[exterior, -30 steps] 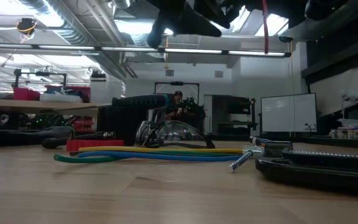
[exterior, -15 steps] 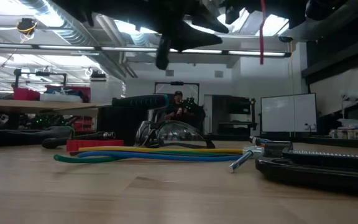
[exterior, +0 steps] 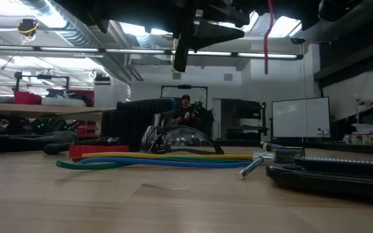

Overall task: Coil cords
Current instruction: Coil the red wire onto the black spool

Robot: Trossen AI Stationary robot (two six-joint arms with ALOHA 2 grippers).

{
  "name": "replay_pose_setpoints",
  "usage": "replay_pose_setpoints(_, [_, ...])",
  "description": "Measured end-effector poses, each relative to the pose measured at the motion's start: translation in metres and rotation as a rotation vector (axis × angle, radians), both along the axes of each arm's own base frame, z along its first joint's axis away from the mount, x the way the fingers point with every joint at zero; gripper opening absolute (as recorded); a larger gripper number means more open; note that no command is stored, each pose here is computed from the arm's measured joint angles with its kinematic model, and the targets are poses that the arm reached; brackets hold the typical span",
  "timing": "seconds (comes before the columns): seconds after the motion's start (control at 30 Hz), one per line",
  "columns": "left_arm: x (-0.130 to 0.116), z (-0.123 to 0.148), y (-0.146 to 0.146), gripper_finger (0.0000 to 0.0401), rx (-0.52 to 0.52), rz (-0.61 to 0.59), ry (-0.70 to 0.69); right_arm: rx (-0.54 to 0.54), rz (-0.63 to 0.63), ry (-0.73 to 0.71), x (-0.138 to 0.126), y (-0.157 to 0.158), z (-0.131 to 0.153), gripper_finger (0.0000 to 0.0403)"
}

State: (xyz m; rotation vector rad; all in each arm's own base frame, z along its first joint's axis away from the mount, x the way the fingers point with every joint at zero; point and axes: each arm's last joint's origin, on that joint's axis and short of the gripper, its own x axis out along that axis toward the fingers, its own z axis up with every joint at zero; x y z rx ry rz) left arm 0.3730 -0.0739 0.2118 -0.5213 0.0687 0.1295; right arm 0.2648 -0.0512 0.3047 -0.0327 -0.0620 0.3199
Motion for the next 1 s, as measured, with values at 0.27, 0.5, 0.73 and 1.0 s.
replay_pose_setpoints(0.27, [0.000,0.002,0.001,0.0082,0.020,0.026,-0.015,0.012,-0.045,-0.014,0.000,-0.001,0.002,0.0002])
replay_pose_setpoints(0.5, [0.001,0.002,0.005,0.0082,0.052,0.045,-0.015,0.013,-0.061,-0.072,0.000,-0.001,0.008,0.0002])
replay_pose_setpoints(0.73, [0.001,0.002,0.008,0.0082,0.074,0.056,-0.012,0.013,-0.066,-0.082,0.000,0.001,0.009,0.0002])
replay_pose_setpoints(1.0, [0.001,0.003,0.008,0.0082,0.080,0.053,-0.022,-0.009,-0.108,-0.134,0.002,0.007,0.012,0.0002])
